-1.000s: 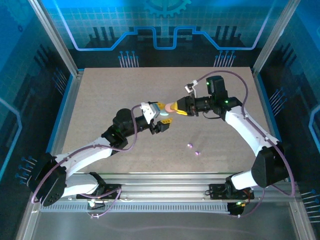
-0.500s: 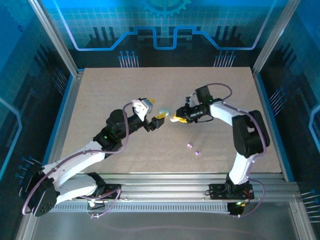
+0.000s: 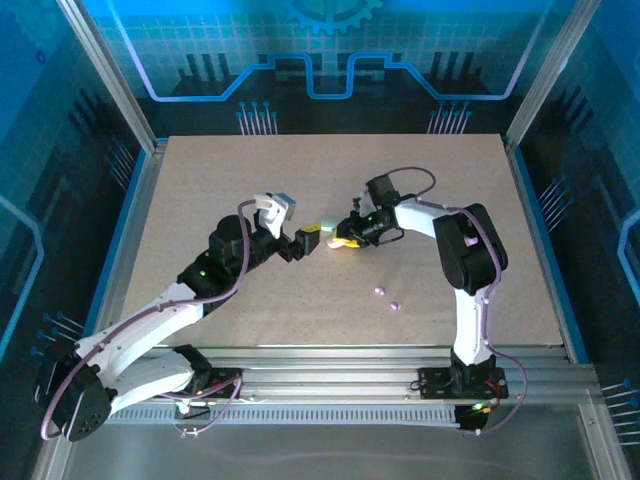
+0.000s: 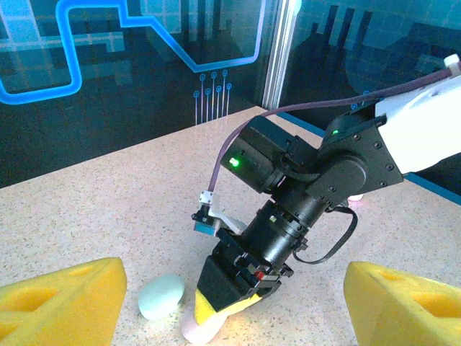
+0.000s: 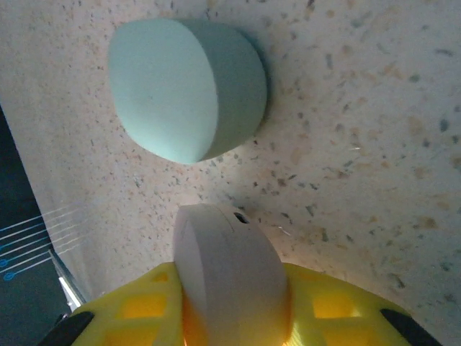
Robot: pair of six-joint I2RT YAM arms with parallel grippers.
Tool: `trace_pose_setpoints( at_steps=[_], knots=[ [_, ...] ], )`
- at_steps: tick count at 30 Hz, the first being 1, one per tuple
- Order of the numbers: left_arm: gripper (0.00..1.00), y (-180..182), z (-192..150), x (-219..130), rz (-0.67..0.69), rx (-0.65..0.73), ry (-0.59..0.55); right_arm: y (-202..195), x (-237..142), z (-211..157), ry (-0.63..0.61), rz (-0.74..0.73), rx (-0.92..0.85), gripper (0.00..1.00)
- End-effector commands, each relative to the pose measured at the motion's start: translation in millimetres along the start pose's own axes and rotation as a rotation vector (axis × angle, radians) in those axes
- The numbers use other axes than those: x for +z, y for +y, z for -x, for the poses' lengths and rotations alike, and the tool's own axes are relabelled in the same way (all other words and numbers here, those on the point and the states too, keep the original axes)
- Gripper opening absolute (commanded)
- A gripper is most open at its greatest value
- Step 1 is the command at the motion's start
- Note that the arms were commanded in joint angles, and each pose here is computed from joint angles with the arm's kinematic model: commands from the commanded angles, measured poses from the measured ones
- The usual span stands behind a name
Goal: Insert wireless bluetooth earbuds into charging case
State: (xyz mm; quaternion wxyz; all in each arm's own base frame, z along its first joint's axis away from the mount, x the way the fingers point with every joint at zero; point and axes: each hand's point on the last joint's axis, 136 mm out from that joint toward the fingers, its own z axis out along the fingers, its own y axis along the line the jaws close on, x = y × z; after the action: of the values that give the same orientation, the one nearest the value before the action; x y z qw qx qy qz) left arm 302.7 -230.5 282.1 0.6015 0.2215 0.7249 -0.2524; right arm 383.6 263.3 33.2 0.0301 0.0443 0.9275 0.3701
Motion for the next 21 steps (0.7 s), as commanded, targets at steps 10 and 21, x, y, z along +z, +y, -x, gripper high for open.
trace_pose_setpoints(
  at_steps=[10,21],
  knots=[
    [0.85,2.1,20.4,-3.6,0.010,-0.012,-0.033,-19.7,-31.0,-5.0,-0.037,-0.198,-0.056,0.50],
    [0.93,0.1,17.9,-1.1,-0.007,-0.027,-0.010,-67.2,-173.3,13.4,-0.311,-0.391,-0.022,0.62]
  ],
)
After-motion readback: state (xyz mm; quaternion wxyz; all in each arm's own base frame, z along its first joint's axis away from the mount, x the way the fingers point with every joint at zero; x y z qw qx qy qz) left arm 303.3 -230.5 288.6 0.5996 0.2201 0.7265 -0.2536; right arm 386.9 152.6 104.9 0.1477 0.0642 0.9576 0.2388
